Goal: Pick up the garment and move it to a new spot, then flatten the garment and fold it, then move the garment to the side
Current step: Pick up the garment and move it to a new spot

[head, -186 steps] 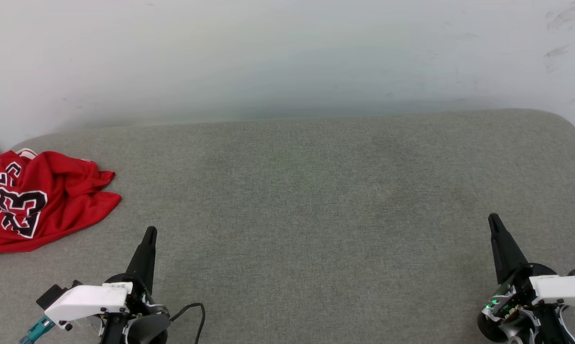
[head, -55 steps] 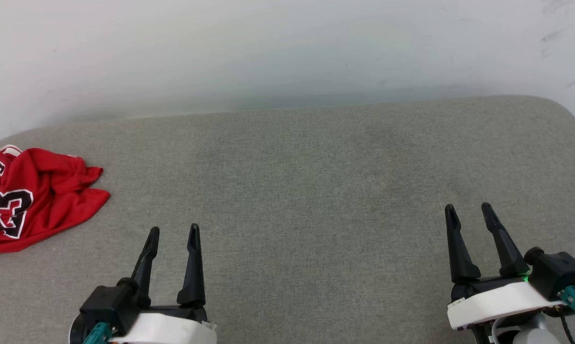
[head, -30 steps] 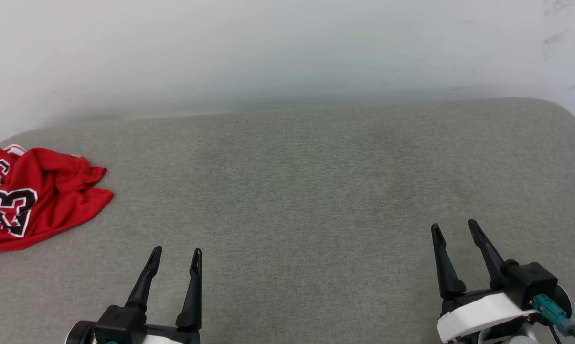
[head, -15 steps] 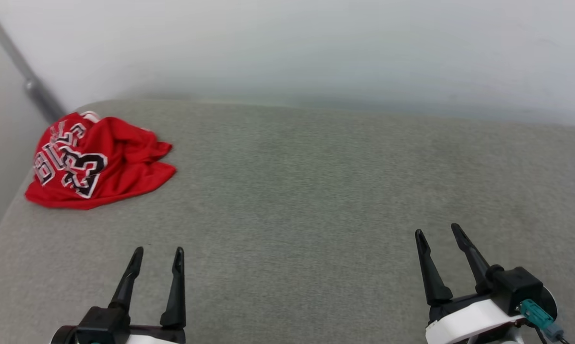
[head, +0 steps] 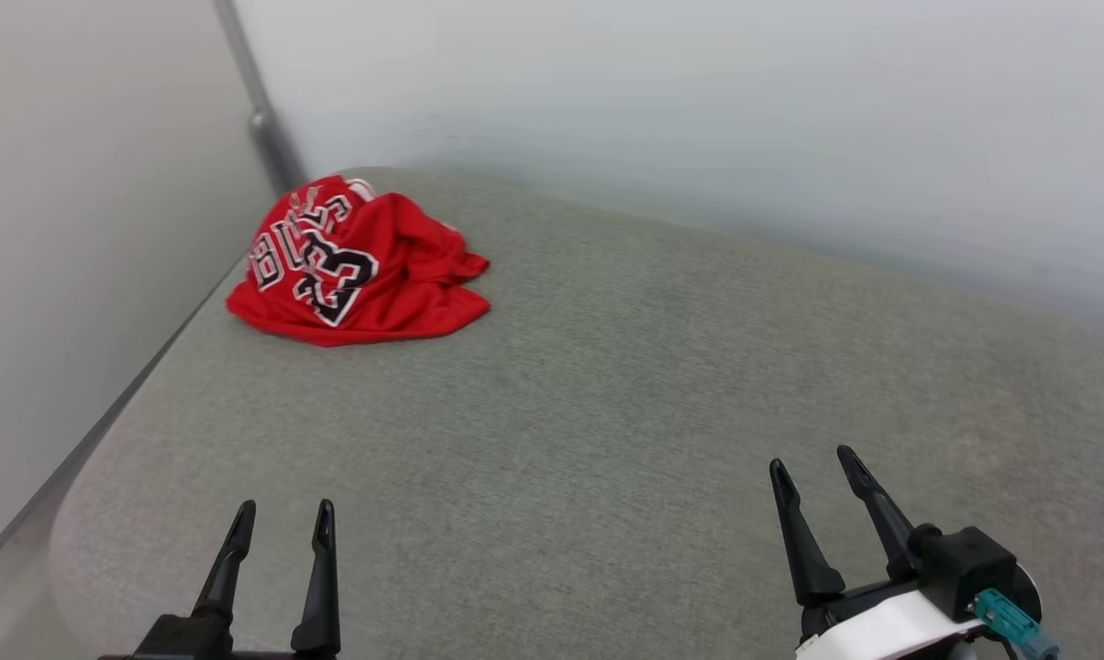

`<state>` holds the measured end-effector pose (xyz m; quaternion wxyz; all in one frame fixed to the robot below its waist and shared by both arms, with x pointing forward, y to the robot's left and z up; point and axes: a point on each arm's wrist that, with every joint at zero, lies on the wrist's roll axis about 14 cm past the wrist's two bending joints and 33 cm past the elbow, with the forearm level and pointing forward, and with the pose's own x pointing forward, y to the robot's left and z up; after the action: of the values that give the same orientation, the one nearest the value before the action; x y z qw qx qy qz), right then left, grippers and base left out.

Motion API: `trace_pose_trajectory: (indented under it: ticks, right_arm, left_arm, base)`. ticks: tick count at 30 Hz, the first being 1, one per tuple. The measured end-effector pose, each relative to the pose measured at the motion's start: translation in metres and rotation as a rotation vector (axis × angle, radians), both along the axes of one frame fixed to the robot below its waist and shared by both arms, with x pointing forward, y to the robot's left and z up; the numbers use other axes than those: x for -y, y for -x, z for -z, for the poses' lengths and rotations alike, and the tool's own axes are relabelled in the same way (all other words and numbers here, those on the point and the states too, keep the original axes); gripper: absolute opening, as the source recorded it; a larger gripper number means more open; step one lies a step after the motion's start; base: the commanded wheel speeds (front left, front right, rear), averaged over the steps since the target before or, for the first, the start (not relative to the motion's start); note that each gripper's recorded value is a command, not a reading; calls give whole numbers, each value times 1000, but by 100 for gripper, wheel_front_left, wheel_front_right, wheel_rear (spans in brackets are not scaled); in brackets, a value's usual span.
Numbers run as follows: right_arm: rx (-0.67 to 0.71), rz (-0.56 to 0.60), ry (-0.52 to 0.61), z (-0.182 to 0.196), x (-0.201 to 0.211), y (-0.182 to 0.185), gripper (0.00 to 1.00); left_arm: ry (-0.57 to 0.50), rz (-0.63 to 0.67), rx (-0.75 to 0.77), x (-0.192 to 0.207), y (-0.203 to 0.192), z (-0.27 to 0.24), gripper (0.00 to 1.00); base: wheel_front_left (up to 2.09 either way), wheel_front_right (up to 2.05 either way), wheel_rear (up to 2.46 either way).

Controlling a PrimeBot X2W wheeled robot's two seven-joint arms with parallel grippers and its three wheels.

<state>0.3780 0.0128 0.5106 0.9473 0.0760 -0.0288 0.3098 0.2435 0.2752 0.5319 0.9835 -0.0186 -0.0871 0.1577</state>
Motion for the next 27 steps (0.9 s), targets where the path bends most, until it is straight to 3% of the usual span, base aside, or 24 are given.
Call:
trace_pose_trajectory:
  ticks: [14,22,27]
  right_arm:
    - [-9,-117,-2,0,-37,12,100]
    - [-9,-111,-4,1,-36,9,100]
    - [22,-90,-4,-2,-32,-7,100]
  left_arm:
    - [6,-84,6,-16,31,1,100]
    - [21,-85,10,-16,30,1,100]
    - [24,-78,31,-26,3,-10,100]
  base:
    - [0,0,0]
    - [0,0,0]
    - [0,0,0]
